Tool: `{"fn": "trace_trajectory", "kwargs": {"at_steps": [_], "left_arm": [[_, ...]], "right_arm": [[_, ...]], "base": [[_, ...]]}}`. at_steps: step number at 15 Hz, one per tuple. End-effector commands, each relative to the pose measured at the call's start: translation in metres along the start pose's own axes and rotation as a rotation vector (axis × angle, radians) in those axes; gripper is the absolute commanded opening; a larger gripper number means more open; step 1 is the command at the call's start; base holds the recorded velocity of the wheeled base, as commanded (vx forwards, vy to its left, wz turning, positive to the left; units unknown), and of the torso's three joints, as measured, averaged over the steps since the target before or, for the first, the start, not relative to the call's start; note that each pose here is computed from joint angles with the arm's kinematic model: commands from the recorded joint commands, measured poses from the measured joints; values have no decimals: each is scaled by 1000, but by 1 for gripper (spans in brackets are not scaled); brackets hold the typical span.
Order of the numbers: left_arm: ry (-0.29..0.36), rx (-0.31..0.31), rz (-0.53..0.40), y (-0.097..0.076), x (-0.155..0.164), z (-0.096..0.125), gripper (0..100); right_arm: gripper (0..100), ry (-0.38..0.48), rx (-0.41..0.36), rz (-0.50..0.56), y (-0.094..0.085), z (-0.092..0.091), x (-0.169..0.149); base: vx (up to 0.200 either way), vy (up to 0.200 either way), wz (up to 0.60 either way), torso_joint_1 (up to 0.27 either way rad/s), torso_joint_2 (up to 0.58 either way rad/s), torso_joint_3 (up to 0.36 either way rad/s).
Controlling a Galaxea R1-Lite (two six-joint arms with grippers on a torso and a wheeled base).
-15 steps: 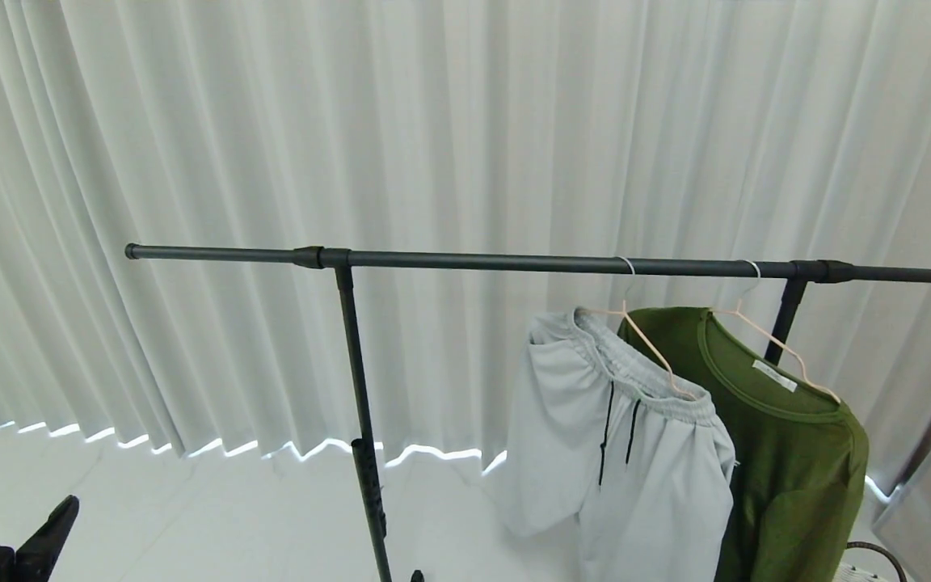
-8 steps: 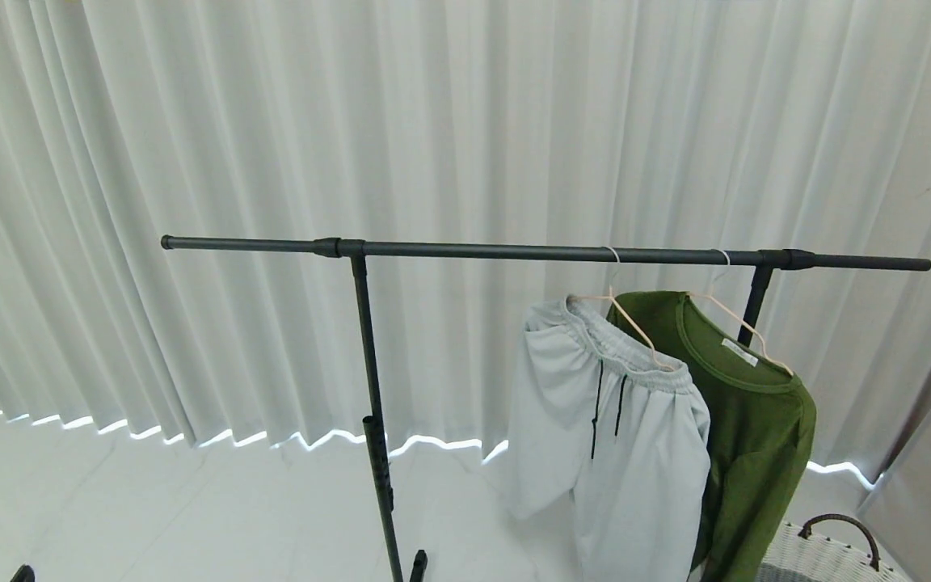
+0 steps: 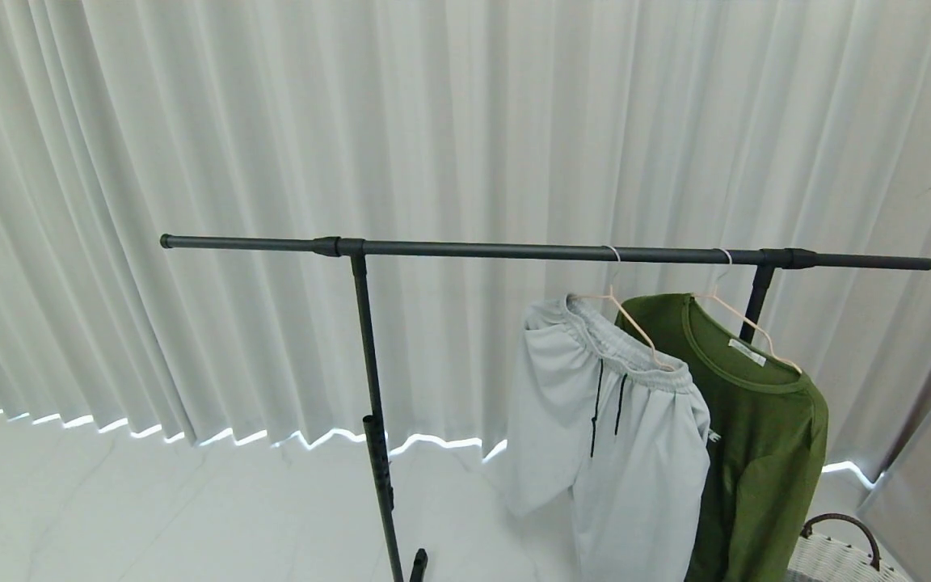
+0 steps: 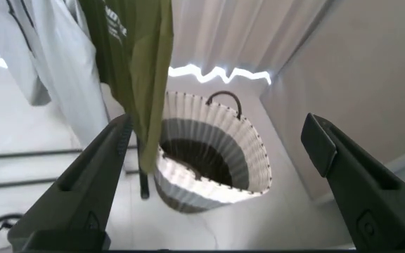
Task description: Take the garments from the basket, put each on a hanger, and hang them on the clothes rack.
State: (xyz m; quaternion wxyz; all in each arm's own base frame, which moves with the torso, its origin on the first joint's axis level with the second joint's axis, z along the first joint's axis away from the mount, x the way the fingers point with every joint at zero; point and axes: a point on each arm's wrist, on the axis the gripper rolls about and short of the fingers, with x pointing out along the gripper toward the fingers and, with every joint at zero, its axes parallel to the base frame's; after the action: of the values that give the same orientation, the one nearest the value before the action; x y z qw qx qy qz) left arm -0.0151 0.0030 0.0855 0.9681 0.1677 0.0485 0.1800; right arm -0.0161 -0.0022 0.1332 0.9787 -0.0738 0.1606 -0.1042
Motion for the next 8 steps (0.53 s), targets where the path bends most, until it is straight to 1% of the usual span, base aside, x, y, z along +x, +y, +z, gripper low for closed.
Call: {"fn": "trace_trajectory", "kwargs": {"at_steps": [1,2,3,4,5,6,7,8], "left_arm": [[-13,3,-3,0,-1,-1,100],[-21,15,-29,-1,-1,-1,100],[-60,17,-134,-2,-1,0,100],[-91,5,-214,-3,-1,0,100],[-108,-18,-249,-2,-2,0,100],[-144,-39,-287,-1,-3,-2,100],[-149,-70,-303,0,-4,-2,100],[-144,-115,-309,-1,-4,-2,100]], "right_arm": [[100,-108,11,-9,4,-34,-8],[100,-89,10,-17,5,-41,-2],[100,-126,15,-35,7,-45,5],[100,-181,22,-63,7,-46,11],[100,-207,-2,-78,7,-46,12],[100,-210,-19,-76,7,-46,12],[100,-209,-7,-73,7,-46,12],[100,-211,21,-77,7,-46,13]], "base": [[0,0,0,0,0,0],[0,0,0,0,0,0],[0,0,0,0,0,0],[0,0,0,0,0,0],[0,0,0,0,0,0],[0,0,0,0,0,0],[0,0,0,0,0,0],[0,0,0,0,0,0]]}}
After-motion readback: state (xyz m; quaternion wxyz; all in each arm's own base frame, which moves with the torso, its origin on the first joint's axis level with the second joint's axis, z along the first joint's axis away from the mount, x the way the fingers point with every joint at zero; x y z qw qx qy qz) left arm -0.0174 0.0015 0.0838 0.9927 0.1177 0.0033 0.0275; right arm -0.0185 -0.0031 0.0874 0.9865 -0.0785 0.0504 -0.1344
